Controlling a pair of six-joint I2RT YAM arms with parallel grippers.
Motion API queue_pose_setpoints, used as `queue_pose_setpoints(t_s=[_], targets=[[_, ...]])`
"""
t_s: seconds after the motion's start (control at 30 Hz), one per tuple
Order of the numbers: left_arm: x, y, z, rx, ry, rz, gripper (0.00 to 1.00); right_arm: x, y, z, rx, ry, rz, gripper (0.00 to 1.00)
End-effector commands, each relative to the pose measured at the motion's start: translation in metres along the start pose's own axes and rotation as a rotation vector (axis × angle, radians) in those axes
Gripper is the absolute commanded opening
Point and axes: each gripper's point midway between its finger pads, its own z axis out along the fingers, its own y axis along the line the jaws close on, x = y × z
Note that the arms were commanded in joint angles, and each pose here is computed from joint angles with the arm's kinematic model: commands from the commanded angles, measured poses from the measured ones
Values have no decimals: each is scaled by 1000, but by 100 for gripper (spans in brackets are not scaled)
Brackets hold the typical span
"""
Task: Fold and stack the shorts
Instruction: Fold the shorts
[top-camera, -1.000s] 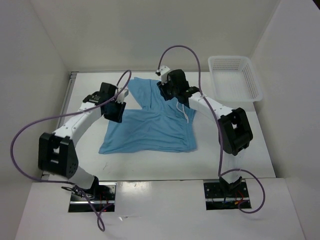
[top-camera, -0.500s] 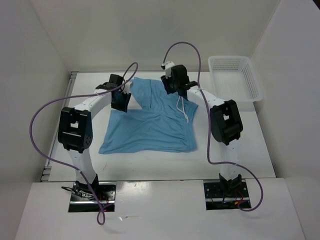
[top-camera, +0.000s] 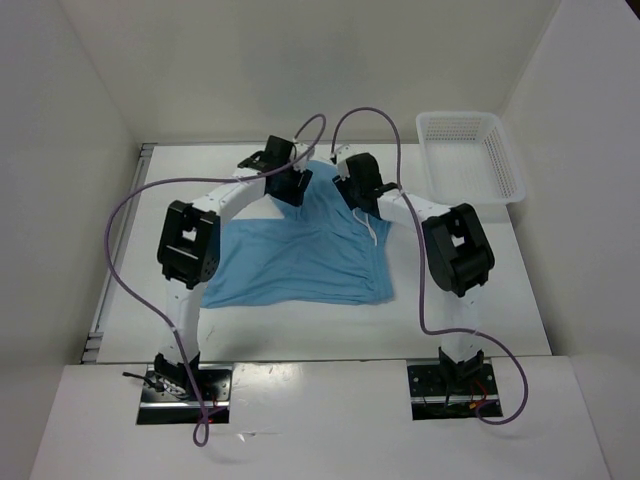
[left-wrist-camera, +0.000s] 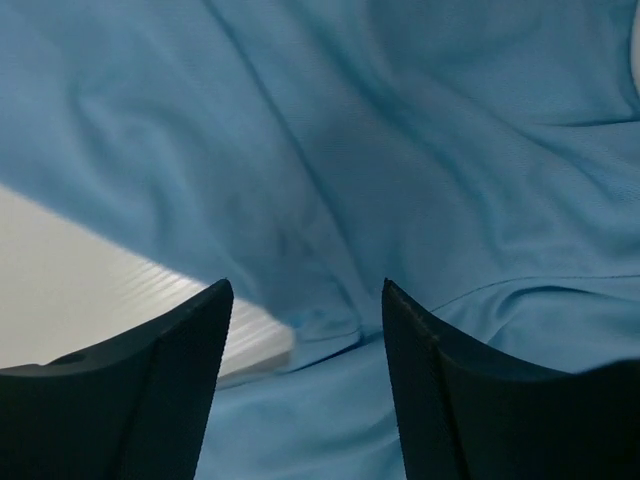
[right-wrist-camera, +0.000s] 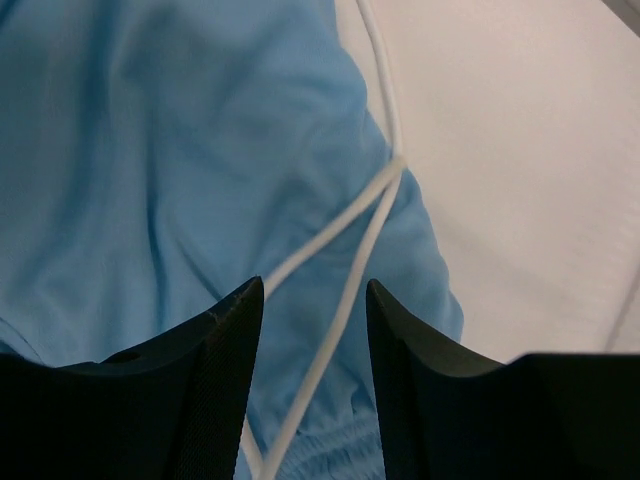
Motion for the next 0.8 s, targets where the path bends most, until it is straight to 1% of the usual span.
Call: queue_pose_setpoints(t_s=[0.0,0.03,0.07,0.1,0.13,0.23,0.33,0.37,0.43,0.5,0.53,0.6,0.63,0.67,0.77], targets=[[-15,5,21,-63,-53,20,70,-34,-38,-32,101,-110,-29,51],[-12,3,27,-77,-48,26,70,-33,-39,-34,102,-110,-29,52],[-16,7,31,-96,-60,25,71,-38,-48,-38,118,-125,-17,52],[-14,13,39,-131,-52,24,71,-24,-52,-35,122,-98,-31,54],[-15,16,43,-147,-56,24,71,-29,-56,-39,140,-111,-38,54],[-12,19,53,-182,-54,29,73,-17,-64,-36,151,-90,-60,54],[-1,23,57,-209,-37,29,73,-6,-65,-34,143,-66,-86,60],[9,27,60,-231,-22,29,73,0,-63,-34,139,-52,-105,64],[18,29,62,-242,1,31,64,6,-60,-30,126,-45,-129,73],[29,28,65,-241,20,32,49,14,-57,-22,120,-29,-141,75],[35,28,64,-239,42,33,33,14,-58,-22,120,-28,-158,76],[49,27,60,-237,88,36,16,19,-58,-17,127,-14,-173,76],[55,27,60,-235,106,38,9,19,-63,-16,137,-19,-167,76],[57,32,57,-241,110,31,1,19,-63,-16,137,-19,-167,76],[68,35,39,-245,131,24,0,28,-65,-11,136,3,-174,75]])
